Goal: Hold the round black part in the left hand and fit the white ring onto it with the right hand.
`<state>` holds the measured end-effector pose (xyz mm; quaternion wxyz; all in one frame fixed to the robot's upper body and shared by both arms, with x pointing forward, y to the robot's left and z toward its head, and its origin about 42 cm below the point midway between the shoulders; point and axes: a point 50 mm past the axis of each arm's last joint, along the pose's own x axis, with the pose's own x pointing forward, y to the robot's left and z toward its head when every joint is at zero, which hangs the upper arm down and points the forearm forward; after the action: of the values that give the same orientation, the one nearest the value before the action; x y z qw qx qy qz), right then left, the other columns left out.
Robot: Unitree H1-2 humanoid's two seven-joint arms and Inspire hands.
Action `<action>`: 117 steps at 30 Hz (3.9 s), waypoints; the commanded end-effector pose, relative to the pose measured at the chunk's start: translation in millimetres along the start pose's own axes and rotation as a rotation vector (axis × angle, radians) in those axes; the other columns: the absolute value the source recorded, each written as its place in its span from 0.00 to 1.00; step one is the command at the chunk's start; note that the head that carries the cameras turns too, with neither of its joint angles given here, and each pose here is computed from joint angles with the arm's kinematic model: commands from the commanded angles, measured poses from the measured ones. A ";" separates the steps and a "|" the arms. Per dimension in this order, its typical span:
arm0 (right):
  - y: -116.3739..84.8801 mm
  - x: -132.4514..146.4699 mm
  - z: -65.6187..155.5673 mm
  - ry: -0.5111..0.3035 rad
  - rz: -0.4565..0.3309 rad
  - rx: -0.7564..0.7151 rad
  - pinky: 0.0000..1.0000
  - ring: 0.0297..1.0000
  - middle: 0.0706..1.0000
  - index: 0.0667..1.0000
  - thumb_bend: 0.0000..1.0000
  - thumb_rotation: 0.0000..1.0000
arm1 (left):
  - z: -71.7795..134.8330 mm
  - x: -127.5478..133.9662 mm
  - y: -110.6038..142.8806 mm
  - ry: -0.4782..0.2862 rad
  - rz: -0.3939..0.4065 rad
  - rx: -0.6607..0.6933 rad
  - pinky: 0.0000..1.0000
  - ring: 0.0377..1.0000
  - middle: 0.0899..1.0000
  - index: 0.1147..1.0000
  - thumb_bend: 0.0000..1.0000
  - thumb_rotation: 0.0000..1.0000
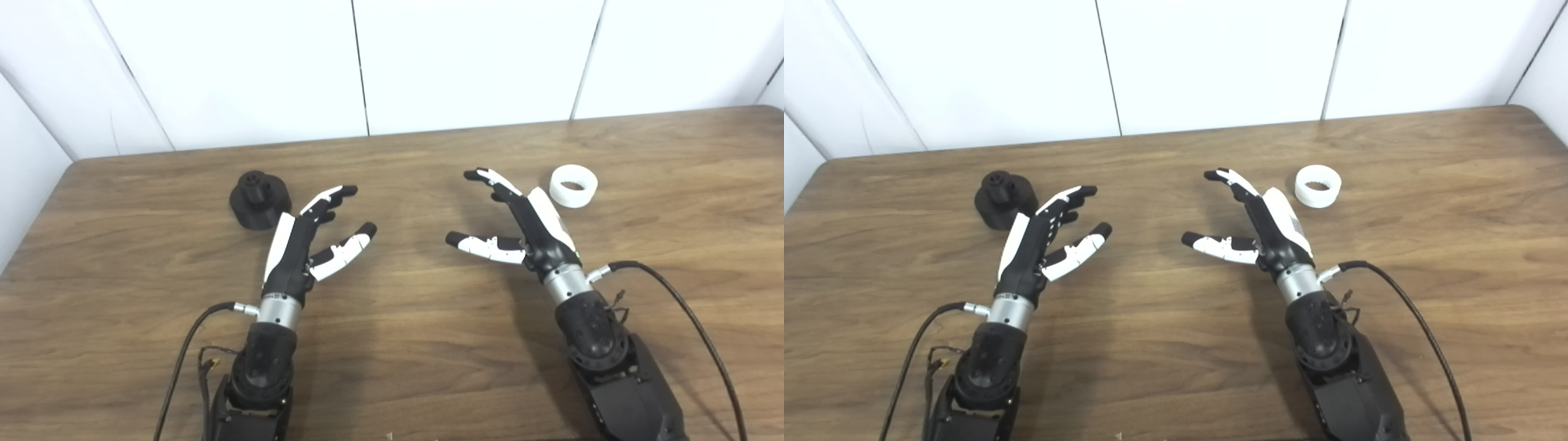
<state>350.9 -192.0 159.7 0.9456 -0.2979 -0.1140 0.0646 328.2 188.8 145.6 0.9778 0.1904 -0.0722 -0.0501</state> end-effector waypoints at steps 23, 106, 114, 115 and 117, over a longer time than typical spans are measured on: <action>-11.7 17.3 23.3 -0.089 -0.035 0.004 0.87 0.91 0.91 0.84 0.77 0.43 | 21.7 10.9 14.3 -0.126 0.052 0.092 0.86 0.92 0.89 0.77 0.72 0.41; -48.8 8.0 -3.4 -0.102 -0.052 -0.008 0.79 0.87 0.90 0.83 0.76 0.39 | -24.9 84.6 144.6 0.279 0.210 0.787 1.00 1.00 1.00 0.78 1.00 0.56; -50.7 5.3 -3.7 -0.107 -0.054 -0.022 0.79 0.87 0.90 0.84 0.76 0.41 | -30.6 88.0 139.7 0.296 0.182 0.809 1.00 1.00 1.00 0.77 1.00 0.52; -51.3 4.8 -3.8 -0.105 -0.056 -0.025 0.79 0.87 0.90 0.84 0.76 0.41 | -31.7 88.5 138.2 0.301 0.179 0.819 1.00 1.00 1.00 0.77 1.00 0.52; -52.1 3.8 -3.9 -0.104 -0.059 -0.029 0.78 0.87 0.90 0.83 0.77 0.42 | -33.5 89.3 135.7 0.307 0.176 0.829 1.00 1.00 1.00 0.79 1.00 0.53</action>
<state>353.8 -234.3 164.3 0.9435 -0.3010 -0.1265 0.0574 414.5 310.7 145.8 0.8303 0.5474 0.0817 0.0656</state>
